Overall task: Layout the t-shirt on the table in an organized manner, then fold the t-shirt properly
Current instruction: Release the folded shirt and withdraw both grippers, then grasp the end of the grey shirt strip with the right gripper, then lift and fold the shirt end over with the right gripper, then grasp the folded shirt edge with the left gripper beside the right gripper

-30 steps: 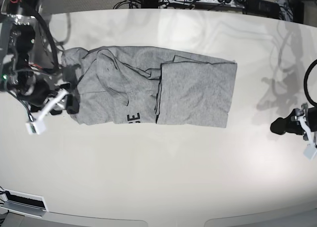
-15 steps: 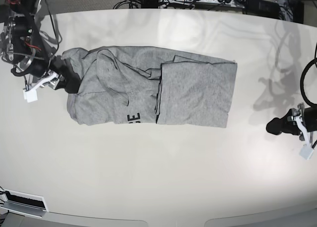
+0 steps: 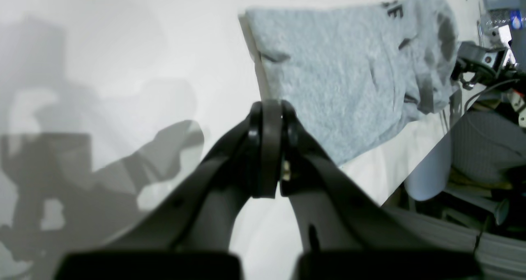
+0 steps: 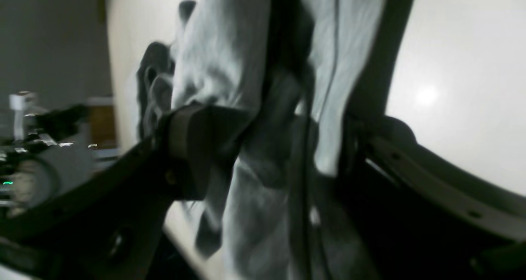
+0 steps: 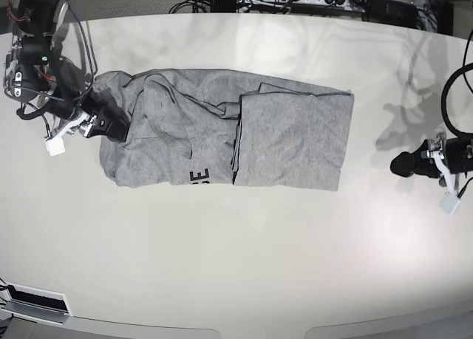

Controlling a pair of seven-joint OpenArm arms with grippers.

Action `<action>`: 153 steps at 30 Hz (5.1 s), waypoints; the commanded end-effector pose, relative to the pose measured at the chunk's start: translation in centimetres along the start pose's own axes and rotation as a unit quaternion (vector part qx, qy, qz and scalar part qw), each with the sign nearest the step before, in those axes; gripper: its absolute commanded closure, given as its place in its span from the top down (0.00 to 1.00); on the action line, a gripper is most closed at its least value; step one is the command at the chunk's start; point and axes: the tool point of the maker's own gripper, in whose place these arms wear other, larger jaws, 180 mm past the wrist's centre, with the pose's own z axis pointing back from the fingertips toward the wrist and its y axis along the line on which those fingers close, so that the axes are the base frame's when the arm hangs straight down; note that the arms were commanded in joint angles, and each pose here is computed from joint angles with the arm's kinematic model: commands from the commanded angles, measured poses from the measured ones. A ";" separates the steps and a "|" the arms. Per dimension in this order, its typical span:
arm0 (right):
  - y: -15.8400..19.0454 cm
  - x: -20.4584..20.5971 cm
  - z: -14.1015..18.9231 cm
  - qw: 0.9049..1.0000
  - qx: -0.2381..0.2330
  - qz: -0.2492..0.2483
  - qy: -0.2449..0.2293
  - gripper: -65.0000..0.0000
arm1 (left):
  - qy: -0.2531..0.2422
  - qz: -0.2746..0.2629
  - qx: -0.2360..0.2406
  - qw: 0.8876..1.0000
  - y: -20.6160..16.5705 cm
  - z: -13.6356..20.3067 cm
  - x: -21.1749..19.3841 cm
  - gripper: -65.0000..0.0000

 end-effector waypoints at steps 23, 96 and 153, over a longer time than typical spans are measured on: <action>5.4 2.1 0.9 0.993 0.119 0.012 0.019 0.65 | -0.036 -0.015 -0.001 0.999 -0.2 1.1 2.4 0.00; 25.8 -1.5 -0.4 0.880 0.078 0.465 -0.052 0.00 | -0.040 -0.015 -0.002 0.999 -0.2 1.1 2.5 0.00; 24.5 1.1 -7.0 0.812 0.008 0.582 0.036 0.23 | 0.110 -0.258 -0.150 0.948 -17.7 -6.6 -9.3 0.59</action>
